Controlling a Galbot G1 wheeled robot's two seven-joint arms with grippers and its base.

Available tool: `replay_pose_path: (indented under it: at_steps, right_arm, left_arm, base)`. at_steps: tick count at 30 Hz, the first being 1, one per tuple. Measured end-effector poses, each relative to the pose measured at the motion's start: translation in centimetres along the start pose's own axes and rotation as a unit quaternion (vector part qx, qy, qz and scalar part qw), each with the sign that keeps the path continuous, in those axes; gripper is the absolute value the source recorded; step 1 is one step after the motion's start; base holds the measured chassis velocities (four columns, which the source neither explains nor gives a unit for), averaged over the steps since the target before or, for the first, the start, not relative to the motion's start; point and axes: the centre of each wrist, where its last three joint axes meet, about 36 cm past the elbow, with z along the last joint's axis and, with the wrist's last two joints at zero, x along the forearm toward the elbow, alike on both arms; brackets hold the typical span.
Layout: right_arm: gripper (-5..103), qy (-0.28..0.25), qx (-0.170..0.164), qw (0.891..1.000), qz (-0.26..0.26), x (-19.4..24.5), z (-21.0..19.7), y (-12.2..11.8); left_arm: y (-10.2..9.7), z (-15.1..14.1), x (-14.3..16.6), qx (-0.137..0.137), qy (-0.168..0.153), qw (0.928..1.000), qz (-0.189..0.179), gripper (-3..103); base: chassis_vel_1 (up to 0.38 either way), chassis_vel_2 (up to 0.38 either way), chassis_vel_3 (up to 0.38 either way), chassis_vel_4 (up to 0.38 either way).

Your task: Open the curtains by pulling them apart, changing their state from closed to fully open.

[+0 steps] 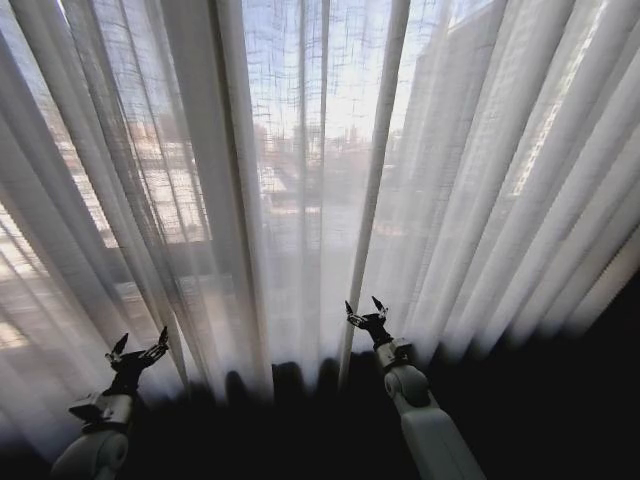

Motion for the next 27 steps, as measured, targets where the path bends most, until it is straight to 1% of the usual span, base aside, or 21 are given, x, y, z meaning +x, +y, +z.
replay_pose_path:
  at_steps: [4,5,7,9,12,13,15,16,18,19,21,22,23,24,27]
  right_arm:
    - [100,0.000,-0.005,1.000,0.000,-1.1,0.6,0.4]
    - [100,-0.001,-0.003,1.000,0.000,-2.2,0.9,0.7]
    - [100,0.000,-0.001,1.000,0.001,-2.7,1.1,0.8]
    - [100,-0.001,0.002,1.000,0.002,-4.3,1.3,1.0]
    - [100,-0.005,0.004,1.000,0.004,-5.4,1.2,1.1]
    - [103,-0.005,0.005,1.000,0.005,-5.6,1.2,1.1]
    - [95,-0.005,0.007,1.000,0.009,-6.1,1.3,1.0]
    - [95,-0.005,0.007,1.000,0.009,-6.1,1.3,1.0]
    - [84,-0.008,0.008,1.000,0.007,-6.1,1.3,1.0]
    - [84,-0.008,0.008,1.000,0.006,-6.1,1.4,1.0]
    - [73,-0.007,0.007,1.000,0.004,-5.9,1.5,1.1]
    - [73,-0.007,0.007,1.000,0.004,-5.9,1.5,1.1]
    - [68,-0.007,0.007,1.000,0.003,-5.8,1.5,1.2]
    - [68,-0.007,0.007,1.000,0.003,-5.8,1.6,1.3]
    - [51,-0.007,0.007,1.000,0.000,-5.4,1.7,1.5]
  left_arm:
    - [0.0,0.0,0.0,0.000,0.000,1.0000,0.000,100]
    - [0.0,0.0,0.0,0.000,0.000,1.0000,0.000,100]
    - [0.0,0.0,0.0,0.000,0.000,1.0000,0.000,100]
    - [0.0,0.0,0.0,0.000,0.000,1.0000,0.000,100]
    - [0.0,0.0,0.0,0.000,0.000,1.0000,0.000,100]
    - [0.0,0.0,0.0,0.000,0.000,1.0000,0.000,100]
    - [0.0,0.0,0.0,0.000,0.000,1.0000,0.000,100]
    - [0.0,0.0,0.0,0.000,0.000,1.0000,0.000,100]
    - [0.0,0.0,0.0,0.000,0.000,1.0000,0.000,100]
    - [0.0,0.0,0.0,0.000,0.000,1.0000,0.000,100]
    - [0.0,0.0,0.0,0.000,0.000,1.0000,0.000,100]
    - [0.0,0.0,0.0,0.000,0.000,1.0000,0.000,100]
    - [0.0,0.0,0.0,0.000,0.000,1.0000,0.000,100]
    - [0.0,0.0,0.0,0.000,0.000,1.0000,0.000,100]
    - [0.0,0.0,0.0,0.000,0.000,1.0000,0.000,100]
  base:
    - [0.000,0.000,0.000,0.000]
    - [0.000,0.000,0.000,0.000]
    - [0.000,0.000,0.000,0.000]
    - [0.000,0.000,0.000,0.000]
    - [0.000,0.000,0.000,0.000]
    - [0.000,0.000,0.000,0.000]
    - [0.000,0.000,0.000,0.000]
    - [0.000,0.000,0.000,0.000]
    - [0.000,0.000,0.000,0.000]
    - [0.000,0.000,0.000,0.000]
    - [0.000,0.000,0.000,0.000]
    - [0.000,0.000,0.000,0.000]
    - [0.000,0.000,0.000,0.000]
    - [0.000,0.000,0.000,0.000]
    - [0.000,0.000,0.000,0.000]
